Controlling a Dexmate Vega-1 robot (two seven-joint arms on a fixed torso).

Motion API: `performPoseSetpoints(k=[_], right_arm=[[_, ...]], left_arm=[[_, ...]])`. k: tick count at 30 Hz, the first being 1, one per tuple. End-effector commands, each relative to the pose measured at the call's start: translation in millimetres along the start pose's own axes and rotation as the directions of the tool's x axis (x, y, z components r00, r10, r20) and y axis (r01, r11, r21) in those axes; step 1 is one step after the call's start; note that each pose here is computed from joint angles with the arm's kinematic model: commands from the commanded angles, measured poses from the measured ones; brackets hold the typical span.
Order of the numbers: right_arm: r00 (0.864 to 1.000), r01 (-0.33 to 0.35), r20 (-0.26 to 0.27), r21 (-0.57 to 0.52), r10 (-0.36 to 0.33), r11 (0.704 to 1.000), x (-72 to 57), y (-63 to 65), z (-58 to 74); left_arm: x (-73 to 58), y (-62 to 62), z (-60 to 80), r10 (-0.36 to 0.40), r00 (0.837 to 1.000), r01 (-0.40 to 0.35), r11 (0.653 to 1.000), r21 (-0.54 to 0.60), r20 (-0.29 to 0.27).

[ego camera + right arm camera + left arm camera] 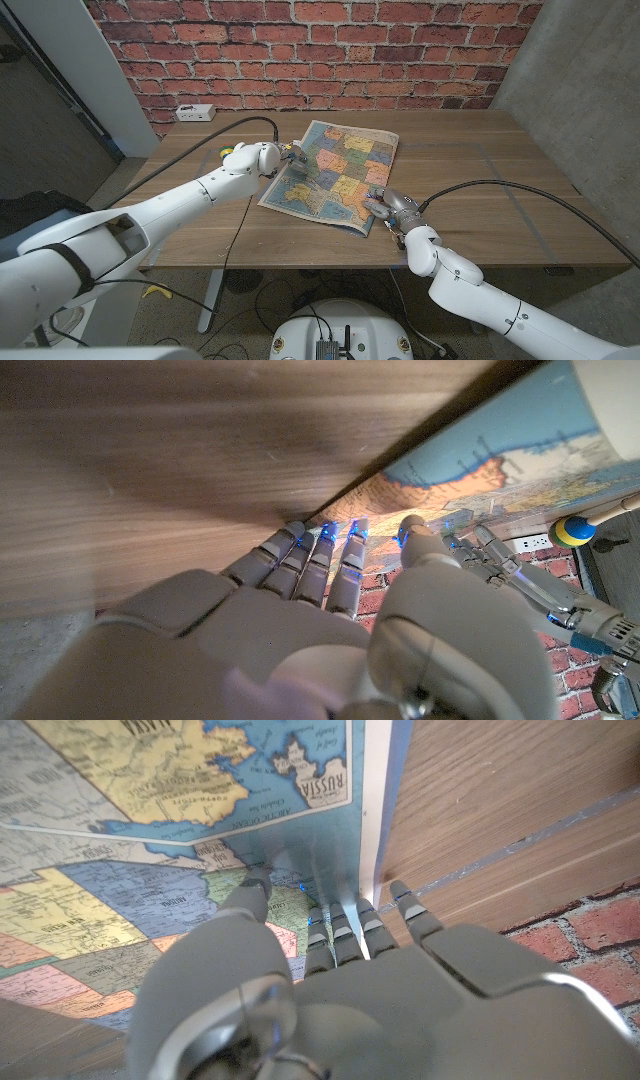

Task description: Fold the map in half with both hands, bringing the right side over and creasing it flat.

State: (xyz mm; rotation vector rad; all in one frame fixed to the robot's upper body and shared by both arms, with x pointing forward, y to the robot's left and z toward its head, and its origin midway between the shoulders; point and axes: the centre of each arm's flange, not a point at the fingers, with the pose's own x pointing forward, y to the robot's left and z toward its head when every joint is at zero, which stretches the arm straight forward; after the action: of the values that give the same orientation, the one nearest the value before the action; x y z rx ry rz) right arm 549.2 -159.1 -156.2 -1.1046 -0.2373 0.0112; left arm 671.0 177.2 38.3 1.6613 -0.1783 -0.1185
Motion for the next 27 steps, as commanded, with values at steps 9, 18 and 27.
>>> performPoseSetpoints(k=[9,18,27], right_arm=[[0.942,0.281,0.149,0.142,-0.301,0.949,-4.5,-54.6,21.3],[0.863,0.449,0.135,0.237,-0.487,0.862,-9.3,-83.9,16.2],[0.804,0.536,0.125,0.267,-0.581,0.801,-7.9,-107.0,10.3]], left_arm=[[-9.6,-1.2,1.6,0.01,1.0,-0.01,1.0,0.007,-0.006],[-14.2,-0.9,0.6,0.02,1.0,-0.02,1.0,0.007,-0.006],[-23.8,1.1,-3.5,0.074,0.997,-0.074,0.997,-0.013,-0.001]])
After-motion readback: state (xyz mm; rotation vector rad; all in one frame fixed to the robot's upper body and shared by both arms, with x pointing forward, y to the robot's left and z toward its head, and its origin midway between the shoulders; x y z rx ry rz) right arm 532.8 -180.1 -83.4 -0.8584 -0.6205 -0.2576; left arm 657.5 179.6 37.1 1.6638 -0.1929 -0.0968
